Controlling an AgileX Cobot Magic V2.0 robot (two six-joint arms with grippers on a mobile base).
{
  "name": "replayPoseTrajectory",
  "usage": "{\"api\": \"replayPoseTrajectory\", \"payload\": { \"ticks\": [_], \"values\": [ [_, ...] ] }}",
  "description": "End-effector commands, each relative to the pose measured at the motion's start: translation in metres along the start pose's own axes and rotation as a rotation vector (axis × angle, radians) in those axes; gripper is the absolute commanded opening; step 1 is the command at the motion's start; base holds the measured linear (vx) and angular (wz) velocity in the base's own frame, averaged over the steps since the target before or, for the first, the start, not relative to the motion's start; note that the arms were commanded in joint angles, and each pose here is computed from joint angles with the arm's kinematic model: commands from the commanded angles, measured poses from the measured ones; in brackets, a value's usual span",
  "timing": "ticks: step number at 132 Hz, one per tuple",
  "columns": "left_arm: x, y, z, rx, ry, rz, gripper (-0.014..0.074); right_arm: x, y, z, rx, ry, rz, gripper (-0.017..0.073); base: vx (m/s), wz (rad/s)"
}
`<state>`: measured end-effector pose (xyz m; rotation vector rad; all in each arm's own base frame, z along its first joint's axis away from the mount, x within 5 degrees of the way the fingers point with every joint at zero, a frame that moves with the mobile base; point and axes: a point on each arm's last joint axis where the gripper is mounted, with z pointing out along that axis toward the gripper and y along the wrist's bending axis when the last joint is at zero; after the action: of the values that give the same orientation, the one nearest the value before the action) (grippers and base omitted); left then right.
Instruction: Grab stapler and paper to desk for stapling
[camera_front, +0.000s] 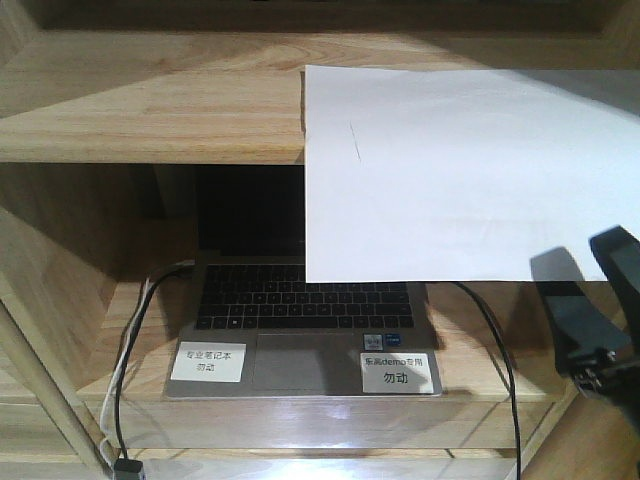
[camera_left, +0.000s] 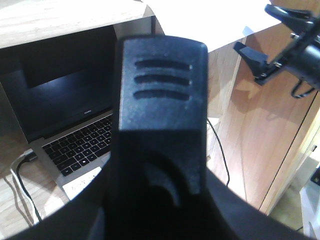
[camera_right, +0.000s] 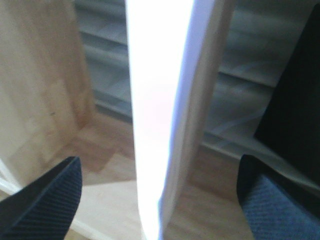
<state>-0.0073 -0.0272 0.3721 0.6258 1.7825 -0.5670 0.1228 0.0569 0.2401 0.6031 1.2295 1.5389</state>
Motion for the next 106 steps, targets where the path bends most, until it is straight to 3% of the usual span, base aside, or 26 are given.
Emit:
{"api": "replayPoseTrajectory", "payload": {
  "ticks": [1,43,106],
  "values": [
    [-0.017,-0.001,-0.003,0.005,-0.122,-0.017,-0.0006,-0.004,0.018,0.014,-0.144,-0.032,-0.035,0.0594,0.0,0.0],
    [-0.017,-0.001,-0.003,0.005,-0.122,-0.017,-0.0006,-0.005,0.022,0.043,-0.194,-0.049,-0.058,0.0594,0.0,0.0],
    [-0.017,-0.001,-0.003,0.005,-0.122,-0.017,-0.0006,-0.012,0.027,0.055,-0.212,-0.112,-0.042,0.0594,0.0,0.0]
  ]
}}
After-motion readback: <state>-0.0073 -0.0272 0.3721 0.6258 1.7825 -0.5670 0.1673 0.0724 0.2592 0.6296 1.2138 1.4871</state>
